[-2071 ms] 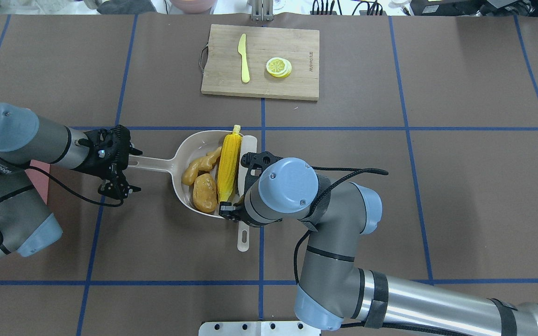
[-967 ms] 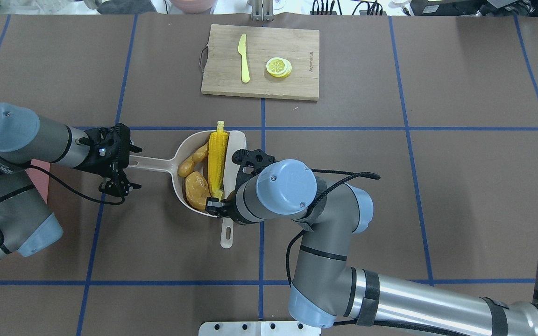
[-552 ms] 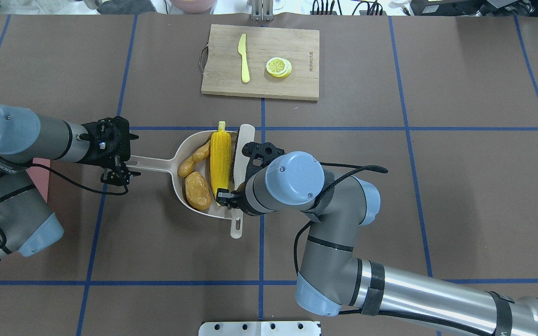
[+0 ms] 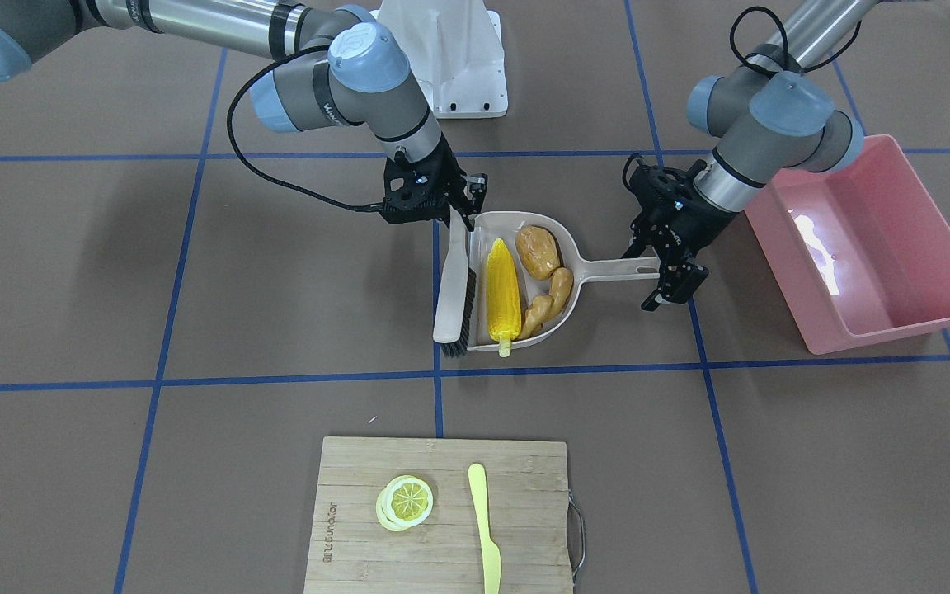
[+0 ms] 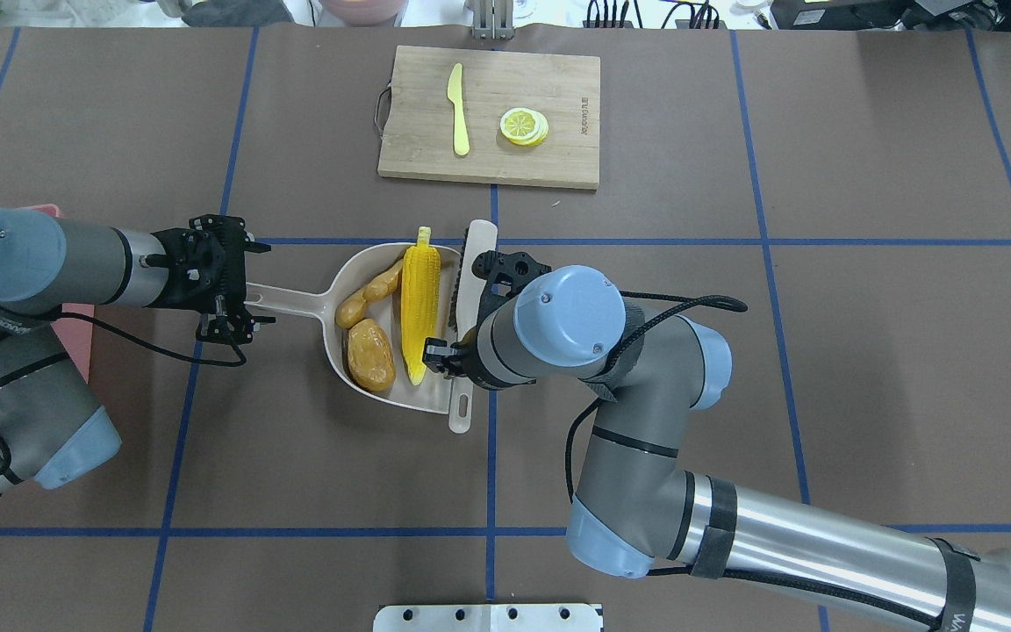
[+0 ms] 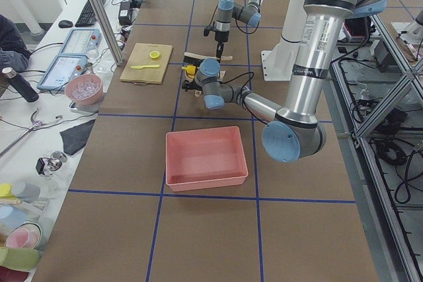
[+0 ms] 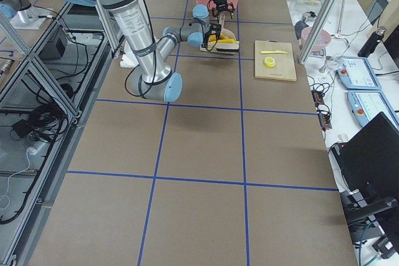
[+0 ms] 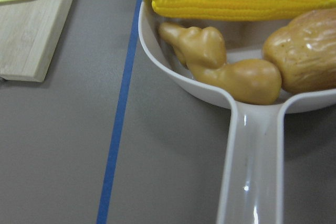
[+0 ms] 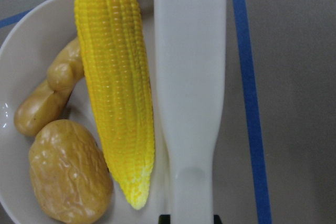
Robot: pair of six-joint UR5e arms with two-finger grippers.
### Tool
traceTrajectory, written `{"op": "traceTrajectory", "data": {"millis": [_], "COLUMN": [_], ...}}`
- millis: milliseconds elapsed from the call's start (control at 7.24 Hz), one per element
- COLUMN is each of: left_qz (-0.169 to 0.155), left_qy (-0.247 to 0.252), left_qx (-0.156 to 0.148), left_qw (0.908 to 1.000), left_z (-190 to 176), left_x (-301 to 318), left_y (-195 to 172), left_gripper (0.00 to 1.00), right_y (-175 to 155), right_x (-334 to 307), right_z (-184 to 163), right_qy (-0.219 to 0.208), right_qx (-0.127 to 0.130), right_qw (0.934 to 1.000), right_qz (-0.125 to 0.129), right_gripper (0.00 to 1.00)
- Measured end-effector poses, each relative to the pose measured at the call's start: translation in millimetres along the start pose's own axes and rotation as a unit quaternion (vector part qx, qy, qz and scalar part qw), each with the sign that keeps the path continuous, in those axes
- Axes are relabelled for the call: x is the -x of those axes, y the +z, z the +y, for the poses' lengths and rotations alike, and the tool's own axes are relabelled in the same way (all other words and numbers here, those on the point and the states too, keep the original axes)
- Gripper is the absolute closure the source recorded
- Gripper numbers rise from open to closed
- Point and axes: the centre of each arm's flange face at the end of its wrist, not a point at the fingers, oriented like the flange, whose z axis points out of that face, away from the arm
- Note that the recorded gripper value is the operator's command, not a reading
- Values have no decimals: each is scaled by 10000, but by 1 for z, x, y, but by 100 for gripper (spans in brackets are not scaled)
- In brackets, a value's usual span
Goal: Sweep and dump trash into bin
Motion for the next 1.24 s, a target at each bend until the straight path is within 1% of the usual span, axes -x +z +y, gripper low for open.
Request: {"op": "traceTrajectory", "data": {"millis": [276,414,690,828,1105,1243], "left_qz": [143,221,344,386,495,572], "left_qy": [-28,-116,-361,-409,-463,-486], "left_qx": [8,7,24,30,18,-3], "left_qw": [9999,9997,9988,9984,9977,9972], "left_z": [3,4,6,7,8,7], "left_x": [-5,-7,-10,-10,-13,-14], "left_y": [1,2,2,3,3,3], "left_gripper": [1,1,1,2,12,15], "right_y": [-8,-15,-35,-47,-58,-64], "right_x": [-9,-15,-33,-45,-65,-73], "right_z": [-5,-7,-10,-14,-23,-25], "right_qy": [26,-28,-284,-456,-748,-889], "right_qx": [81,141,262,297,417,507], "right_qw": [9998,9994,9967,9941,9866,9817], "right_qz": [175,321,717,941,1386,1608], "right_gripper": [100,100,100,100,100,100]}}
